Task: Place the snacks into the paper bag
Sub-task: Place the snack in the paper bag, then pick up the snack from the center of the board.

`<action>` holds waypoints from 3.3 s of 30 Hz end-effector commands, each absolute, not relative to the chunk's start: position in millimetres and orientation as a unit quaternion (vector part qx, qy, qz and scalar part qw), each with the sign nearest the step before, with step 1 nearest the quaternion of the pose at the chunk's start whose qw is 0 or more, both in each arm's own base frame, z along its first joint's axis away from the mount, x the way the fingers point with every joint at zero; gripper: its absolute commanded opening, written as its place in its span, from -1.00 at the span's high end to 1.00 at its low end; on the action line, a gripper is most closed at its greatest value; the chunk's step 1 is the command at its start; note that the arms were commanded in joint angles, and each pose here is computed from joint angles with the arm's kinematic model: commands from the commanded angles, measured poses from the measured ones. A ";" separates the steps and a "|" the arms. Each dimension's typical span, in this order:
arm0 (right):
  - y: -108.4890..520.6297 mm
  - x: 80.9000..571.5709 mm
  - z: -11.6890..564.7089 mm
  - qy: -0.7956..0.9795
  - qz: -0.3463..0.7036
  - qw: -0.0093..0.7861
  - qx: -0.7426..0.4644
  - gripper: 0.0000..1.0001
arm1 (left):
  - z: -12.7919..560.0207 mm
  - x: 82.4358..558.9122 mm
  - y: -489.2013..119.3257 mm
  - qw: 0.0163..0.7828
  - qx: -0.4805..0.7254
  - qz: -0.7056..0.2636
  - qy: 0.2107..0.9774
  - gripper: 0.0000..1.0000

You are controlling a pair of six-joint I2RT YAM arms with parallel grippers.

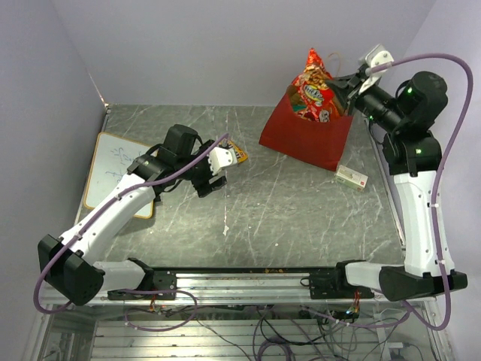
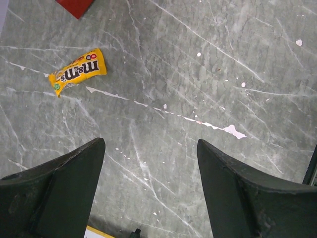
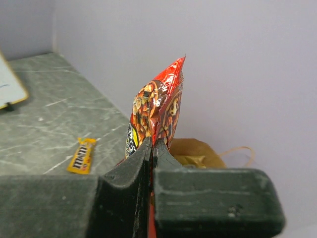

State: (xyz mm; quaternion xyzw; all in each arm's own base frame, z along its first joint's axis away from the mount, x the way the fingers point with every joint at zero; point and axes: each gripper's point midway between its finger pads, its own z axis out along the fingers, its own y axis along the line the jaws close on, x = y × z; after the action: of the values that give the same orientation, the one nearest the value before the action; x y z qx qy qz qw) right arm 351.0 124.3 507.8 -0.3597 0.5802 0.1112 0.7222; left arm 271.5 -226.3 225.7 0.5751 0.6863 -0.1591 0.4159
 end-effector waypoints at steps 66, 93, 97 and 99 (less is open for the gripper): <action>48.5 563.5 280.4 0.807 0.240 0.526 -0.123 0.00 | 233.1 273.7 -225.9 0.450 0.564 -0.149 0.676 -0.71; 22.9 455.3 356.6 0.758 0.083 0.622 -0.180 -0.59 | 189.4 339.3 -199.3 0.427 0.422 -0.084 0.795 -0.85; 36.3 414.5 341.0 0.753 0.103 0.617 -0.204 -0.60 | 173.5 347.1 -200.1 0.398 0.426 -0.086 0.807 -0.83; 44.1 394.7 332.5 0.748 0.114 0.616 -0.219 -0.60 | 164.3 351.9 -200.9 0.385 0.424 -0.090 0.815 -0.83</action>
State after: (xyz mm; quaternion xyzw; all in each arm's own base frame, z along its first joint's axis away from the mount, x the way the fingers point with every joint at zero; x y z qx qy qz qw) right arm 422.3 32.2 336.0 -0.1825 0.7699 0.1051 0.6024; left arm 336.2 -198.1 162.4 0.4407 0.8066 -0.0856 0.3846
